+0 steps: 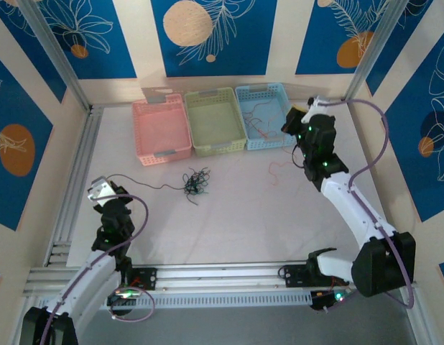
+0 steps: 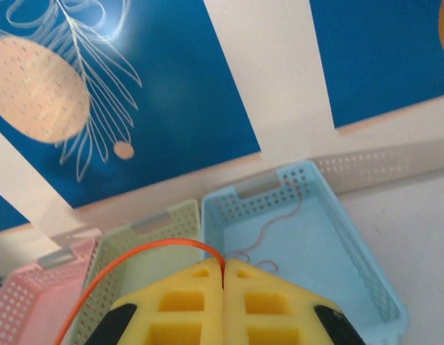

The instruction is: Untangle the cables

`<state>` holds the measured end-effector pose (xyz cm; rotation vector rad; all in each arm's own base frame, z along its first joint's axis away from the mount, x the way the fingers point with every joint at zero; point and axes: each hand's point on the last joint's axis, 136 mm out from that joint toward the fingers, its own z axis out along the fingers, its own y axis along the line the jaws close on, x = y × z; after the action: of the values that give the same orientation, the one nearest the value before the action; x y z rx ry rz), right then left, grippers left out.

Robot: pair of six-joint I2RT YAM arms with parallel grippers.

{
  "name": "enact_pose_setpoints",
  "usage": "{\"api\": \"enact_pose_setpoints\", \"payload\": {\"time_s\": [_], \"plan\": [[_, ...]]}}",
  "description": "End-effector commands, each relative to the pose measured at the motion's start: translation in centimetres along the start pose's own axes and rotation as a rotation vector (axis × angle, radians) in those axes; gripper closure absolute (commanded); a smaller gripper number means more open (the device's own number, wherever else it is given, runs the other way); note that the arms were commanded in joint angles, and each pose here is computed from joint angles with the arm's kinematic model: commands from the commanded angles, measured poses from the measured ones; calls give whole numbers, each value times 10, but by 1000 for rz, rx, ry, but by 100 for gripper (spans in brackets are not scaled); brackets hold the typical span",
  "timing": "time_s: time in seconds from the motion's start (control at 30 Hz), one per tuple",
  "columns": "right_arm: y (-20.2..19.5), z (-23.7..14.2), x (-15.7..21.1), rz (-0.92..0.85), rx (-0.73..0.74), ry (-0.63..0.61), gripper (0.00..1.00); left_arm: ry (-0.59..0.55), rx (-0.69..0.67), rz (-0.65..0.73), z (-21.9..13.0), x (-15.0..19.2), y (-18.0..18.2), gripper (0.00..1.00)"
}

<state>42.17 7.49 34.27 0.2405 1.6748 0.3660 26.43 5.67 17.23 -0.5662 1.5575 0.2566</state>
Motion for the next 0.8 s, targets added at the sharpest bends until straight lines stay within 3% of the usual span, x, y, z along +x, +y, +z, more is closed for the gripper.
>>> {"api": "enact_pose_setpoints", "payload": {"time_s": [0.0,0.2,0.37,0.63,0.77], "plan": [[20,12,-29,-11,-31,-25,100,-30,9,-21,1,-9,-1,100],[47,49,-77,-16,-57,-81,100,-28,10,-20,1,-9,-2,100],[55,102,-91,-2,-55,-73,100,-26,12,-18,1,-8,-2,100],[38,191,-60,-15,30,-16,100,-25,17,-16,2,-8,-3,100],[17,217,-19,-35,104,58,100,-24,18,-15,2,-8,-4,100]]}}
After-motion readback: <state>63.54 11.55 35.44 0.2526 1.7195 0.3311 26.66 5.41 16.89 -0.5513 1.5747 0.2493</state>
